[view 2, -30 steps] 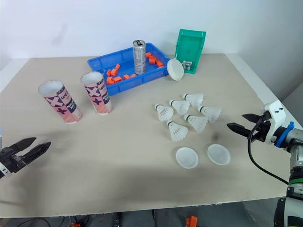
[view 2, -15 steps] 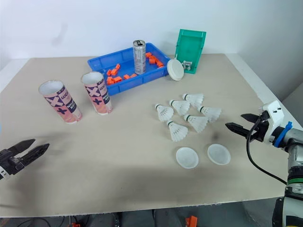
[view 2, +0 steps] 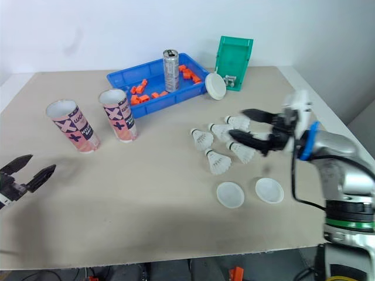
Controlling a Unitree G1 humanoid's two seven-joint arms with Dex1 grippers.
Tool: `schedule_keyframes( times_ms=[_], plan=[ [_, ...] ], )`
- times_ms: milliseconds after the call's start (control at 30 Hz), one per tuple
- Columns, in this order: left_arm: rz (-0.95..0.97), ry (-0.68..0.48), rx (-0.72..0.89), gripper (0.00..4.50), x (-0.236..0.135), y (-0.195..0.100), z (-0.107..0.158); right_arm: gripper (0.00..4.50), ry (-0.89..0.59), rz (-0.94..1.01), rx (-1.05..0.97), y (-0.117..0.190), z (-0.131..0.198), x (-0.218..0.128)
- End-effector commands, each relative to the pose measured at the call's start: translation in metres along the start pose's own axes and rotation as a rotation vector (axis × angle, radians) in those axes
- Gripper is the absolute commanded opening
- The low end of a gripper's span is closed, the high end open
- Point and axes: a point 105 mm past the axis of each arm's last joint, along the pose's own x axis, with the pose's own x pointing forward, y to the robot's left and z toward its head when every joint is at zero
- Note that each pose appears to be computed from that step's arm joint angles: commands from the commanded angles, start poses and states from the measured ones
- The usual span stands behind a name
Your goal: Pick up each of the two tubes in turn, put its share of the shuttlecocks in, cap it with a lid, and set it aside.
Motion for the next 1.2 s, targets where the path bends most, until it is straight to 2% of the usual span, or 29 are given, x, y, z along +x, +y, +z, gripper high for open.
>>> schedule_keyframes(
  times_ms=[33, 167, 300, 533, 833, 1200],
  plan=[
    [-0.054, -0.038, 0.013, 4.50, 0.013, -0.007, 0.004, 4.48, 0.005, 0.014, -0.053, 0.015, 0.001, 0.028],
    [-0.109, -0.035, -0.005, 4.50, 0.024, -0.011, 0.000, 4.48, -0.020, 0.039, -0.057, 0.030, -0.001, 0.051],
    [-0.100, -0.053, -0.021, 4.50, 0.036, -0.002, 0.002, 4.48, -0.066, 0.060, -0.025, 0.047, 0.003, 0.070],
    [-0.135, -0.069, -0.055, 4.50, 0.062, 0.002, 0.002, 4.48, -0.079, 0.092, 0.023, 0.069, -0.003, 0.087],
    [-0.149, -0.057, -0.073, 4.50, 0.093, 0.003, 0.001, 4.48, -0.135, 0.112, 0.164, 0.083, -0.001, 0.095],
    [-0.161, -0.022, -0.116, 4.50, 0.131, -0.010, -0.003, 4.48, -0.100, 0.098, 0.138, 0.086, -0.004, 0.089]
  ],
)
